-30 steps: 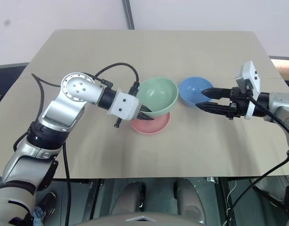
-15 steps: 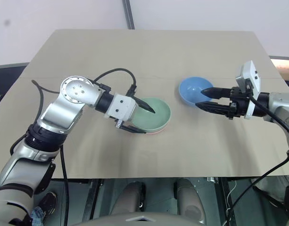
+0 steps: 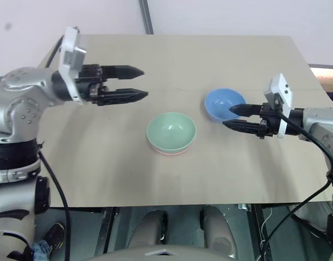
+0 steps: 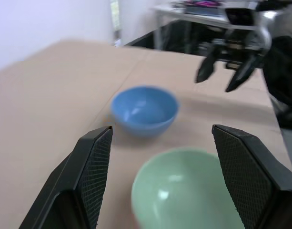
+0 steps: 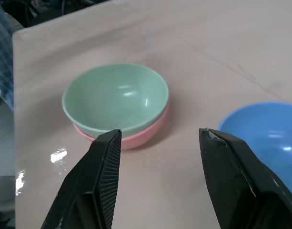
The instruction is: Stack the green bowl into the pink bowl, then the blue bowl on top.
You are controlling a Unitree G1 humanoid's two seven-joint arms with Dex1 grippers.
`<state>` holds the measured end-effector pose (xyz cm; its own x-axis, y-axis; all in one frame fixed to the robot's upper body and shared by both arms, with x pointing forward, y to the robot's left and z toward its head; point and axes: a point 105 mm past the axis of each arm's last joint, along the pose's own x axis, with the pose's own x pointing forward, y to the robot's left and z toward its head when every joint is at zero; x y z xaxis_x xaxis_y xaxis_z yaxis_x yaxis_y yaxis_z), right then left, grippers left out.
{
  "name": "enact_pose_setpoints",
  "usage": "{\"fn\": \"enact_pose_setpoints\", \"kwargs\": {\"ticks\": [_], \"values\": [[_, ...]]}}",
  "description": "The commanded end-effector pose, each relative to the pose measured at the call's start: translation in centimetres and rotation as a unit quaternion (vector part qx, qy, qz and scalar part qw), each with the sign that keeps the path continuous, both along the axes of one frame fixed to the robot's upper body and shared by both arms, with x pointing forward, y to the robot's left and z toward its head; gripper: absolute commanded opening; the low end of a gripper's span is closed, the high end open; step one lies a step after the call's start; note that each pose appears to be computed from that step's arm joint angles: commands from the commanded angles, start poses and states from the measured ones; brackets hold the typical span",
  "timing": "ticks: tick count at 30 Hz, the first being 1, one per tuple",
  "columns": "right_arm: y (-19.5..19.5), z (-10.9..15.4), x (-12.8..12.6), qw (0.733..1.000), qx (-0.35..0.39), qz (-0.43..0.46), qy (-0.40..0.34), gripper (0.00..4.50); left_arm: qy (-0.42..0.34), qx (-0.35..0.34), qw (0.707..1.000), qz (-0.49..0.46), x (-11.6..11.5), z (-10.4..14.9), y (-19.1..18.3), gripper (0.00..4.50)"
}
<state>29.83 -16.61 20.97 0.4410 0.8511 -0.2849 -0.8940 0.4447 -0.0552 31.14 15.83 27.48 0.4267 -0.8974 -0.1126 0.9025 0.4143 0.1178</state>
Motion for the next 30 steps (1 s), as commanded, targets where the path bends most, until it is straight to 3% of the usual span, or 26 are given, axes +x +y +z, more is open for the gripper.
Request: {"fn": "enact_pose_setpoints", "kwargs": {"ticks": [1,9,17,23,28,30], "values": [[-0.6,-0.3,1.3,0.998,-0.046,-0.03,-0.014,2.88,0.016,-0.026,0.999,0.022,-1.2,0.6,1.8,3.54],[0.2,-2.0,3.8,0.992,-0.111,-0.047,-0.021,2.88,0.068,-0.078,0.995,0.01,-4.9,0.4,4.6,3.54],[1.6,-3.7,5.6,0.98,-0.191,-0.032,-0.039,2.88,0.088,-0.063,0.994,0.019,-6.9,-0.7,5.7,3.54],[2.7,-4.0,7.4,0.94,-0.31,-0.009,-0.14,2.88,0.087,-0.061,0.994,0.022,-6.9,-1.1,5.5,3.54],[3.9,-4.1,6.8,0.93,-0.33,0.028,-0.159,1.13,0.078,-0.069,0.994,0.019,-6.9,-0.8,5.5,3.61],[4.1,-4.0,6.7,0.93,-0.329,0.031,-0.161,0.18,0.079,-0.069,0.994,0.018,-6.9,-0.8,5.4,3.61]]}}
